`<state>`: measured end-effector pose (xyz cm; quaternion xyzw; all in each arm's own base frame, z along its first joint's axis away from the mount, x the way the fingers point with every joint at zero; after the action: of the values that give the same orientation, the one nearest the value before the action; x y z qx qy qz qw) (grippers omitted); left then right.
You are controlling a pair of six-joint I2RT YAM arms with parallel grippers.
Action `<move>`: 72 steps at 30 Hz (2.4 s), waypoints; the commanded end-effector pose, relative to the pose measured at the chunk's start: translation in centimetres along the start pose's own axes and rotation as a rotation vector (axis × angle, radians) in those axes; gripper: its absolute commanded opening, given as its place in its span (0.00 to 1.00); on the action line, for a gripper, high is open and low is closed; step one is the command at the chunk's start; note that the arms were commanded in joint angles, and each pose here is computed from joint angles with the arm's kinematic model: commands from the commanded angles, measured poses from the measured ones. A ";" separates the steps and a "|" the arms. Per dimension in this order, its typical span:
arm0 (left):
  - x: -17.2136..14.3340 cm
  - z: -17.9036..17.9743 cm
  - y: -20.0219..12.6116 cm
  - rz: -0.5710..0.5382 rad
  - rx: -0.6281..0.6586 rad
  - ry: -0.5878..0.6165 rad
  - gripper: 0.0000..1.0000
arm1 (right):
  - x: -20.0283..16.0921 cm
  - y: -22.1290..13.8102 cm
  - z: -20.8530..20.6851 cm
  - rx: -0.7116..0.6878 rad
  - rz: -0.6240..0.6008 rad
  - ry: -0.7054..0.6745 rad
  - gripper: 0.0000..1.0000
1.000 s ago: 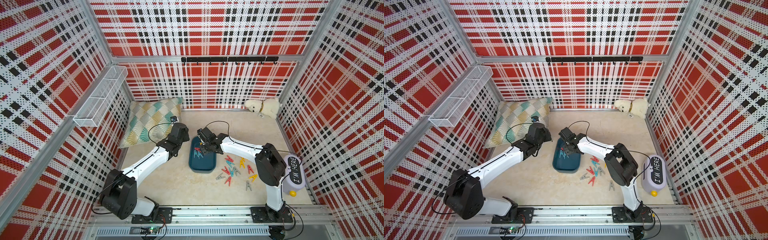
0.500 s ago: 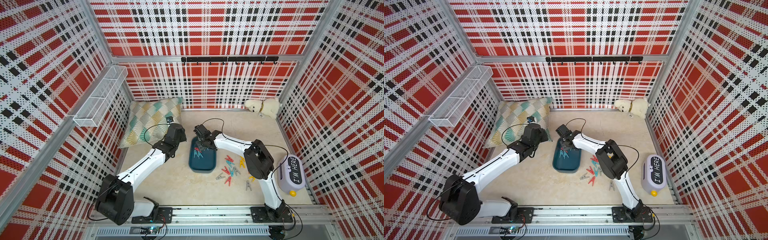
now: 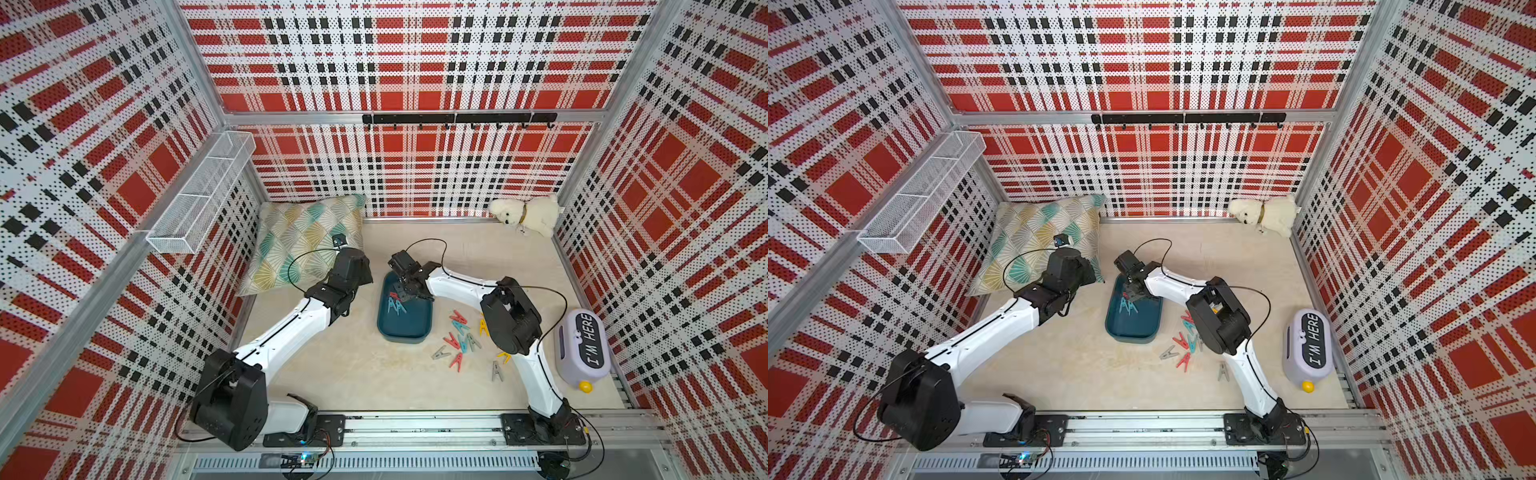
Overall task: Put the clothespins into the storage box
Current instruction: Place the clothespin in the storage box, then pick up the clothespin from the center of the board.
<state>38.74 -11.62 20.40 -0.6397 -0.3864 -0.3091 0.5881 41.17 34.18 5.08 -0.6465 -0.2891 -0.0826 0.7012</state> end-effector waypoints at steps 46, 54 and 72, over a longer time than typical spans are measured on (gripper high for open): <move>-0.2 -0.3 0.1 0.002 -0.019 -0.002 0.29 | -2.1 -9.6 -14.0 -0.050 -0.064 0.254 0.27; -0.3 -1.4 0.5 0.007 -0.037 0.006 0.29 | -6.8 -7.7 -20.4 -0.159 0.004 0.377 0.31; 0.1 -1.4 0.2 -0.005 -0.033 0.010 0.29 | -7.4 -5.3 -24.4 -0.190 0.017 0.433 0.36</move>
<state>38.59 -12.89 19.17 -0.6495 -0.3650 -0.3112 0.5900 39.16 8.00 6.46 -0.6901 -0.1145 -0.2430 0.6720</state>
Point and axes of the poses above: each gripper's point midway between its finger pads, its own y axis out along the fingers, its own z axis along the line the jaws close on, x = y × z, the point moved 1 cm from there along -y, back along the fingers, and after that the axes turned 9 degrees about y, right-handed, at the moved point
